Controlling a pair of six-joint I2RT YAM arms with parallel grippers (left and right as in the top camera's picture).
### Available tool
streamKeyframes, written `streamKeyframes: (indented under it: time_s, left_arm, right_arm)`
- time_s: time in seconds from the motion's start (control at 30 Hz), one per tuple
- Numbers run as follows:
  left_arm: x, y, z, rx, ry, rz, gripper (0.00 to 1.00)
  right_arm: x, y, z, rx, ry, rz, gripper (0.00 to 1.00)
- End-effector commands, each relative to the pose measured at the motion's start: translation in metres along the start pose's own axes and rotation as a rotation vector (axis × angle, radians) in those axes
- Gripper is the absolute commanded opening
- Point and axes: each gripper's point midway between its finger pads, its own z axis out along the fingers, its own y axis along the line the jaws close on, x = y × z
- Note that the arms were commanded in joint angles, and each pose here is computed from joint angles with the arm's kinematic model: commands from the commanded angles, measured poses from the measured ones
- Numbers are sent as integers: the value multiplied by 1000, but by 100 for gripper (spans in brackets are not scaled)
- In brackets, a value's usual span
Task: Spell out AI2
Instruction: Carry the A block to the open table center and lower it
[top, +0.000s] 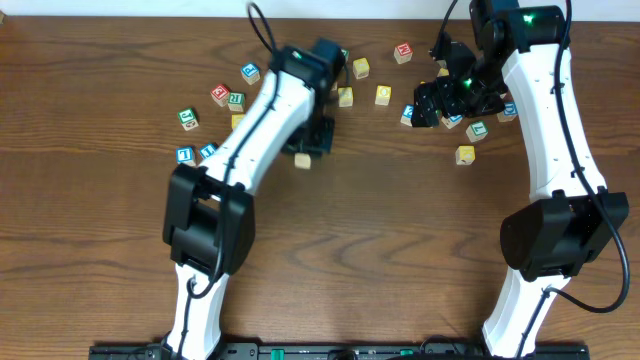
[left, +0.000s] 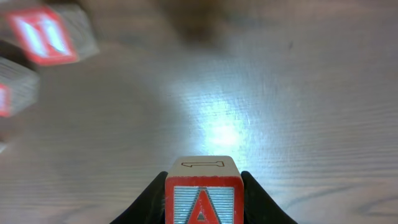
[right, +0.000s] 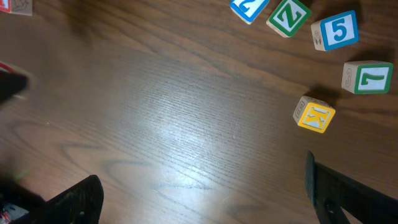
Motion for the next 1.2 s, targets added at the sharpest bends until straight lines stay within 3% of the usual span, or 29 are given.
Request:
streamKeyframes:
  time_s: [0.0, 0.43, 0.9, 1.17]
  left_arm:
    - [11, -2, 18, -14, 36, -54, 25]
    - [-16, -12, 56, 36, -86, -144, 25]
    - [-15, -7, 72, 16, -99, -182, 27]
    - [-19, -9, 72, 22, -113, -182, 40]
  right_arm:
    - [-4, 2, -6, 8, -23, 3, 99]
    - [-7, 2, -6, 9, -37, 0, 99]
    - [-9, 2, -6, 10, -45, -2, 99]
    - [-9, 2, -6, 10, -45, -2, 99]
